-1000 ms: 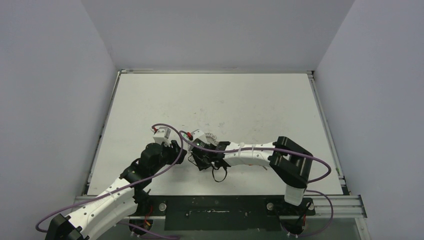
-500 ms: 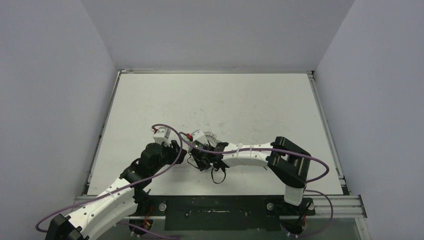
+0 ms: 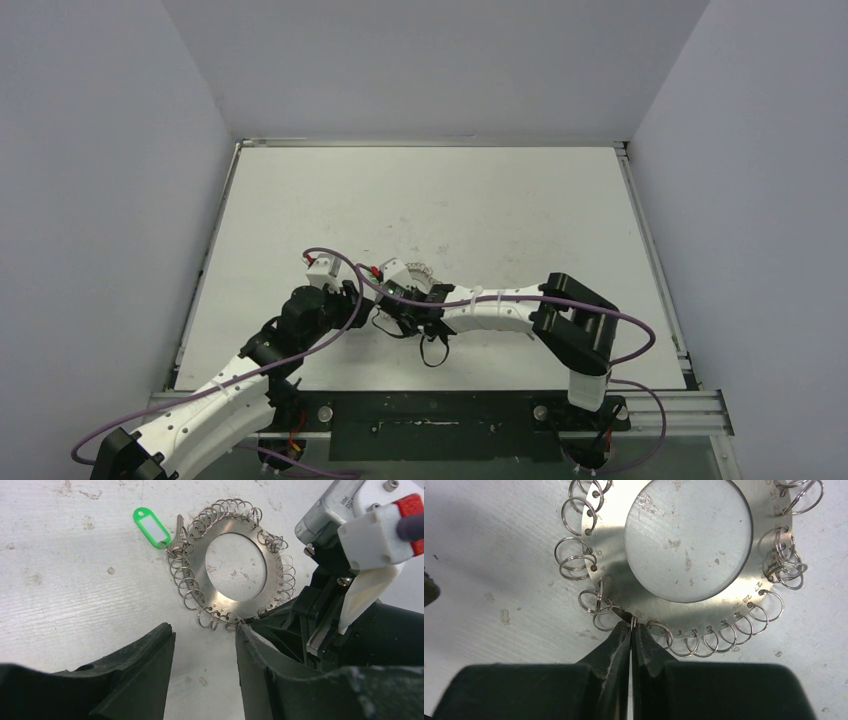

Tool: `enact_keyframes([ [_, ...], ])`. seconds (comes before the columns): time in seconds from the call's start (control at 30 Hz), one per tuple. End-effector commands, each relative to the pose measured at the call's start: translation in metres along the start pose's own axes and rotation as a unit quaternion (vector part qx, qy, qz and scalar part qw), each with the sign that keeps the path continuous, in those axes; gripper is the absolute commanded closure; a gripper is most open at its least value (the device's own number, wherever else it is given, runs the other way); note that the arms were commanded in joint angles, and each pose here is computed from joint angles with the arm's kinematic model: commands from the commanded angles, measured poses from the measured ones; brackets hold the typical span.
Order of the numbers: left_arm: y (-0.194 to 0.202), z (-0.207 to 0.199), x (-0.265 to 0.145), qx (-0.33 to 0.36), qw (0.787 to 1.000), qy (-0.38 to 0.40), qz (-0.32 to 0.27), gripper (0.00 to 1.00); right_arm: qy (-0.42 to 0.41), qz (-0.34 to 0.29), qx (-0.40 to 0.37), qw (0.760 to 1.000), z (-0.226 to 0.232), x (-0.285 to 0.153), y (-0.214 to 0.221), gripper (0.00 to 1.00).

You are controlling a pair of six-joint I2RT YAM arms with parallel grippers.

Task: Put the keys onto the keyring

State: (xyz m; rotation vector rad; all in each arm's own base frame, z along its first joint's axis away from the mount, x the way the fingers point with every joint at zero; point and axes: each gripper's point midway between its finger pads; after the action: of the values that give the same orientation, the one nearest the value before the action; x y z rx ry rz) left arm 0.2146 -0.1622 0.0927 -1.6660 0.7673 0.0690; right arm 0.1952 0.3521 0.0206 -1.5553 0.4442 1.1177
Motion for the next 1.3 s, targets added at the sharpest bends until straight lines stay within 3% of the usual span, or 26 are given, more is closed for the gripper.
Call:
enact_keyframes([
  [0.0, -0.021, -0.010, -0.002, 0.011, 0.999, 0.017, -0.025, 0.54, -0.009, -0.043, -0.010, 0.999, 0.001, -0.024, -0.022, 1.00],
  [0.33, -0.028, -0.016, -0.005, 0.036, 0.998, 0.035, -0.032, 0.54, -0.085, -0.044, -0.062, 0.994, -0.005, -0.059, -0.030, 1.00],
  [0.47, -0.039, -0.031, -0.011, 0.069, 0.993, 0.078, -0.053, 0.54, -0.175, -0.023, -0.099, 0.979, 0.002, -0.077, -0.029, 1.00],
  [0.6, -0.052, -0.054, -0.018, 0.115, 0.979, 0.145, -0.087, 0.54, -0.215, -0.040, -0.137, 0.966, -0.008, -0.098, -0.039, 1.00],
  [0.73, -0.054, -0.079, -0.025, 0.162, 0.955, 0.219, -0.120, 0.54, -0.250, -0.089, -0.214, 0.940, -0.010, -0.125, -0.045, 1.00],
  [0.93, -0.047, -0.112, -0.034, 0.245, 0.900, 0.310, -0.182, 0.55, -0.288, -0.137, -0.301, 0.899, -0.011, -0.156, -0.045, 1.00],
  [1.13, -0.038, -0.139, -0.036, 0.303, 0.860, 0.352, -0.210, 0.56, -0.328, -0.200, -0.324, 0.865, -0.004, -0.177, -0.046, 1.00],
  [1.27, -0.035, -0.152, -0.037, 0.337, 0.834, 0.367, -0.238, 0.58, -0.343, -0.231, -0.314, 0.855, -0.001, -0.183, -0.049, 1.00],
])
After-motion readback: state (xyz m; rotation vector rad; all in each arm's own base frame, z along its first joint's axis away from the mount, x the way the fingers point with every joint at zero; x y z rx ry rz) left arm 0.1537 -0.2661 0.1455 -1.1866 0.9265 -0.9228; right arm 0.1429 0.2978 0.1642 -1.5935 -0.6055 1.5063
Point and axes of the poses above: each gripper's point midway between its finger pads, its own x axis out along the fingers, its own z axis along the line the jaws close on, y = z × x, and after that the axes turned 12 degrees about x, right-handed
